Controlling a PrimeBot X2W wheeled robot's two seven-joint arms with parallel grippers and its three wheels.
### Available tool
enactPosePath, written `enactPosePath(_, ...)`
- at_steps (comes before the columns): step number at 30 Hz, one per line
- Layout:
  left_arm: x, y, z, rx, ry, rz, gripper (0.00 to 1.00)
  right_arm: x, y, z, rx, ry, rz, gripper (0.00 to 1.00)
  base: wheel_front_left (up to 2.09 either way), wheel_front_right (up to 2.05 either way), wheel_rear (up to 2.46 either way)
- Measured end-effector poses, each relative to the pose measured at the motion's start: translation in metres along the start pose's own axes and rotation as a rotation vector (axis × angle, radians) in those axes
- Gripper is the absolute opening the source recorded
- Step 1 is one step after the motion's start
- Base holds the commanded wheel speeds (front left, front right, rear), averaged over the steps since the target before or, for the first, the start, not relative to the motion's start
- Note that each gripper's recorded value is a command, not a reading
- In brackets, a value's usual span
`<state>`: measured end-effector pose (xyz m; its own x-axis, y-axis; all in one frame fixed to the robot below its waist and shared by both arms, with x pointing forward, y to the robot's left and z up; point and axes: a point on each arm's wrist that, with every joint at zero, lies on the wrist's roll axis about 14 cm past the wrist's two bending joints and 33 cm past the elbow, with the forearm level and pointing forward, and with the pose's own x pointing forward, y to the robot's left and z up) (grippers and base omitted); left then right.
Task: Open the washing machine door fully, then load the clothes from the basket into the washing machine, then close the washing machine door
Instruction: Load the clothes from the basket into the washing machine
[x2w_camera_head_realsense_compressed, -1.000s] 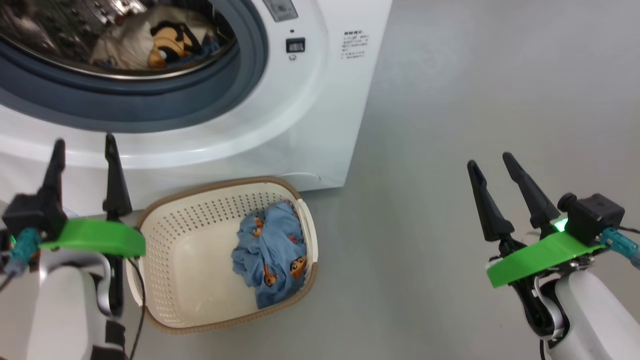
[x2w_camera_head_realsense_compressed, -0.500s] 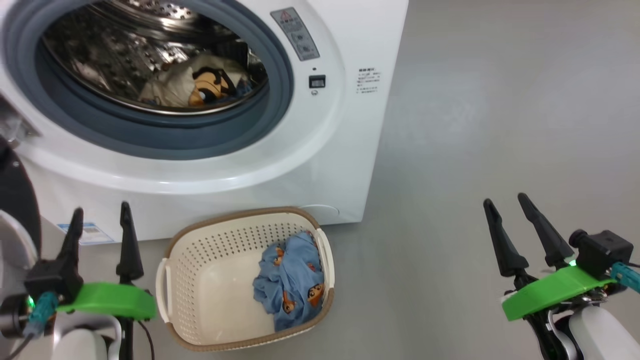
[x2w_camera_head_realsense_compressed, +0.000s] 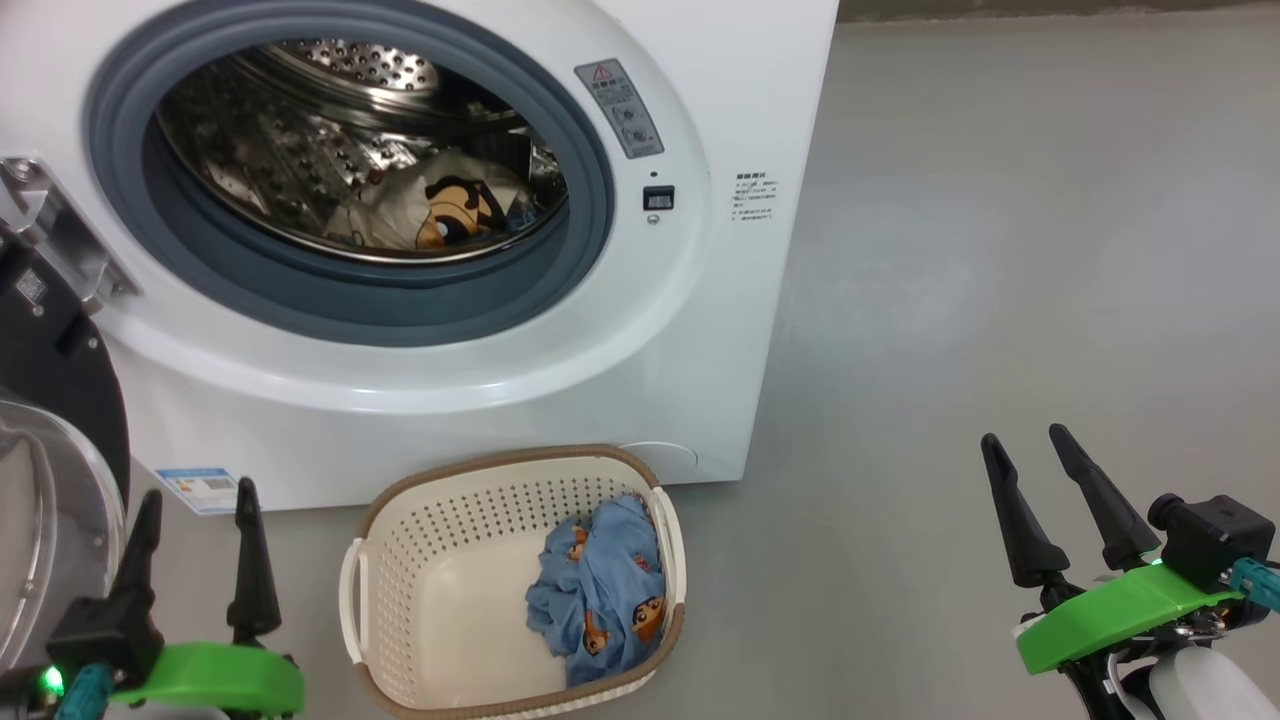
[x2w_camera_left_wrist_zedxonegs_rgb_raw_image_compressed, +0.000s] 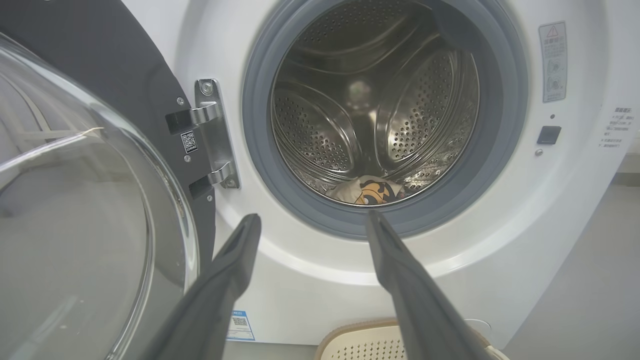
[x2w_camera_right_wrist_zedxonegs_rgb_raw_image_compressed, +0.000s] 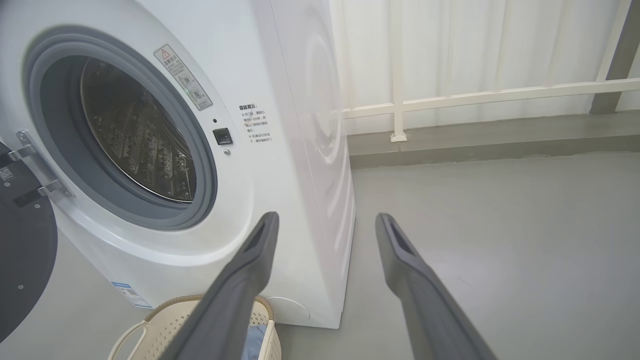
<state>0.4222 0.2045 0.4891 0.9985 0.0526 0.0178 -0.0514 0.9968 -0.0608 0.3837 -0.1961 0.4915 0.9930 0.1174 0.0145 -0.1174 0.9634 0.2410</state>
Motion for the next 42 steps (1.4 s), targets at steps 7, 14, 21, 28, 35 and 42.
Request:
enactPosePath(7,-0.013,0.006,-0.002,0.002,0.005,0.011,1.00,-0.002,0.001,0.006,-0.004,-0.017,0.003,1.00,0.00,0.00,0.00)
enactPosePath(14,-0.016,0.005,-0.001,0.001,0.003,0.010,1.00,-0.009,-0.001,0.003,-0.003,-0.007,-0.005,1.00,0.00,0.00,0.00)
enactPosePath(21,-0.015,0.004,-0.002,0.002,0.004,0.007,1.00,-0.009,-0.003,0.001,-0.002,-0.002,-0.009,1.00,0.00,0.00,0.00)
enactPosePath(28,-0.013,0.003,-0.010,0.002,0.024,0.005,1.00,-0.007,-0.005,-0.004,0.000,0.011,-0.015,1.00,0.00,0.00,0.00)
enactPosePath(35,-0.008,-0.003,-0.033,-0.001,0.091,-0.010,1.00,-0.004,-0.009,-0.012,0.009,0.031,-0.031,1.00,0.00,0.00,0.00)
enactPosePath(42,0.005,-0.020,-0.063,-0.014,0.172,-0.054,1.00,0.012,-0.012,-0.010,0.005,0.022,-0.035,1.00,0.00,0.00,0.00)
